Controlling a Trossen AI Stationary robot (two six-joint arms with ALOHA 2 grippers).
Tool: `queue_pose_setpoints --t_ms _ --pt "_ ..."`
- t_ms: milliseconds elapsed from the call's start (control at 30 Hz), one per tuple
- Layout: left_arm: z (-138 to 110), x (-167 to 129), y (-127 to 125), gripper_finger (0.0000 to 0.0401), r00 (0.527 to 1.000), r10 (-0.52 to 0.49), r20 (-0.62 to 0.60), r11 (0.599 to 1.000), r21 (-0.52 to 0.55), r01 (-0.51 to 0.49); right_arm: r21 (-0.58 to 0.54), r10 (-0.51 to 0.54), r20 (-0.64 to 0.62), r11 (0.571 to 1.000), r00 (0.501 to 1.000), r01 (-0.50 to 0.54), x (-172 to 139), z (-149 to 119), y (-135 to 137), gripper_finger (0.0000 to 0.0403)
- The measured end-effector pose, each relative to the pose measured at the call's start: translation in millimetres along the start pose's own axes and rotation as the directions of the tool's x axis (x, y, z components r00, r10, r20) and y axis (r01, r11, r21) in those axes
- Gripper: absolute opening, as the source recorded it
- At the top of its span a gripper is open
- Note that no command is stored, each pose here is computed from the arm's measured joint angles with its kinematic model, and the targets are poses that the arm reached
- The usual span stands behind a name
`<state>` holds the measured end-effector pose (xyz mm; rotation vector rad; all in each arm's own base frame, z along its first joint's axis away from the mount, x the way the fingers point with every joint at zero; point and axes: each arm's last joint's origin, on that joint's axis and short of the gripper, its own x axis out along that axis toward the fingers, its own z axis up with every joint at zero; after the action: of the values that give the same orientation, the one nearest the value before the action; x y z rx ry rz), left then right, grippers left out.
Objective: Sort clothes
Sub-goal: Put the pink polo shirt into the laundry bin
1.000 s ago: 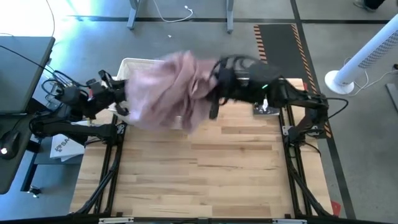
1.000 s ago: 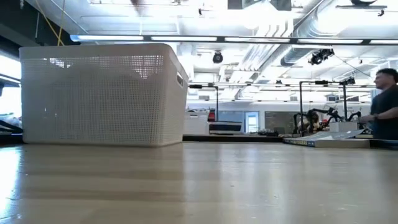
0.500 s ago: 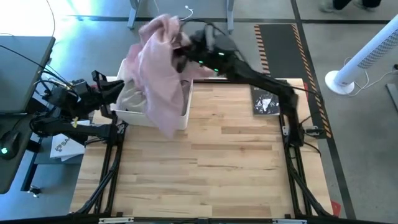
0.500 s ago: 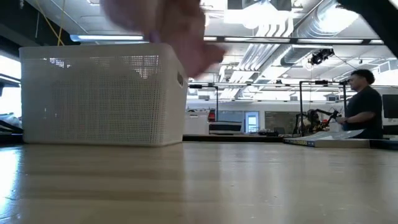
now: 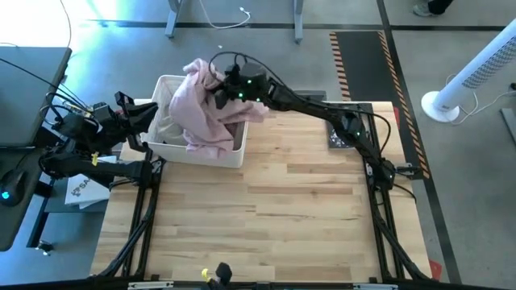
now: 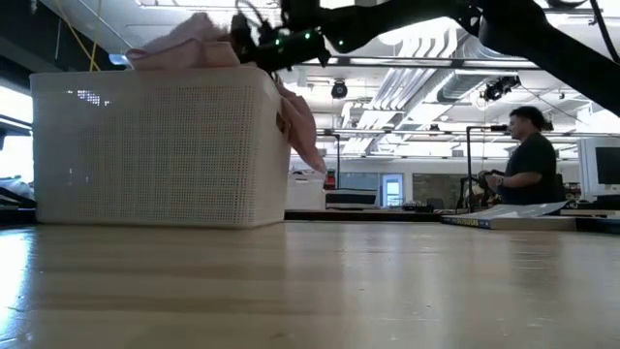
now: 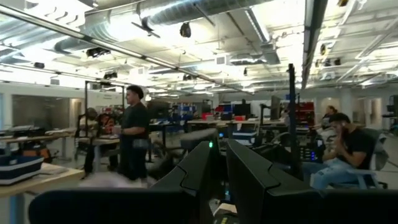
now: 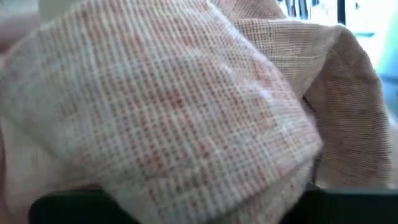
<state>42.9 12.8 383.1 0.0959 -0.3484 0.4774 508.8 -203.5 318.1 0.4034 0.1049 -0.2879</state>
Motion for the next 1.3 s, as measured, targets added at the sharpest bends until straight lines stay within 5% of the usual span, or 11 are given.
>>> queue_pose_setpoints --t_ms 267,433,700,967,1100,1300 --pt "-5.5 4.4 -0.5 0.0051 0.995 0.081 -0.058 0.996 0.025 -0.080 -0.206 -0.012 -0.299 0.977 0.954 -0.052 6.4 -44.9 8.0 0.0054" --pt "-14.6 19.3 -9.1 0.0051 0.989 0.079 -0.125 0.995 0.063 -0.072 -0.324 -0.064 -0.356 0.944 0.932 -0.059 -2.5 -45.2 19.3 0.0109" --pt "-37.9 50.6 -26.7 0.0051 0.958 0.121 -0.258 0.983 0.166 -0.080 -0.439 -0.082 -0.271 0.897 0.959 -0.047 -38.1 3.0 54.4 0.0250" --pt "-61.9 67.7 -31.6 0.0051 0.885 0.272 -0.378 0.941 0.297 -0.163 -0.499 -0.191 -0.264 0.866 0.945 0.035 -105.8 47.2 89.2 0.0271" --pt "-85.9 75.1 -26.4 0.0050 0.798 0.316 -0.513 0.932 0.323 -0.161 -0.462 -0.247 -0.433 0.886 0.867 0.021 -130.8 39.1 94.6 0.0271" --pt "-123.1 76.9 -0.6 0.0037 0.535 0.489 -0.689 0.869 0.435 -0.233 -0.420 -0.348 -0.674 0.906 0.651 0.049 -130.0 -5.7 73.7 0.0272"
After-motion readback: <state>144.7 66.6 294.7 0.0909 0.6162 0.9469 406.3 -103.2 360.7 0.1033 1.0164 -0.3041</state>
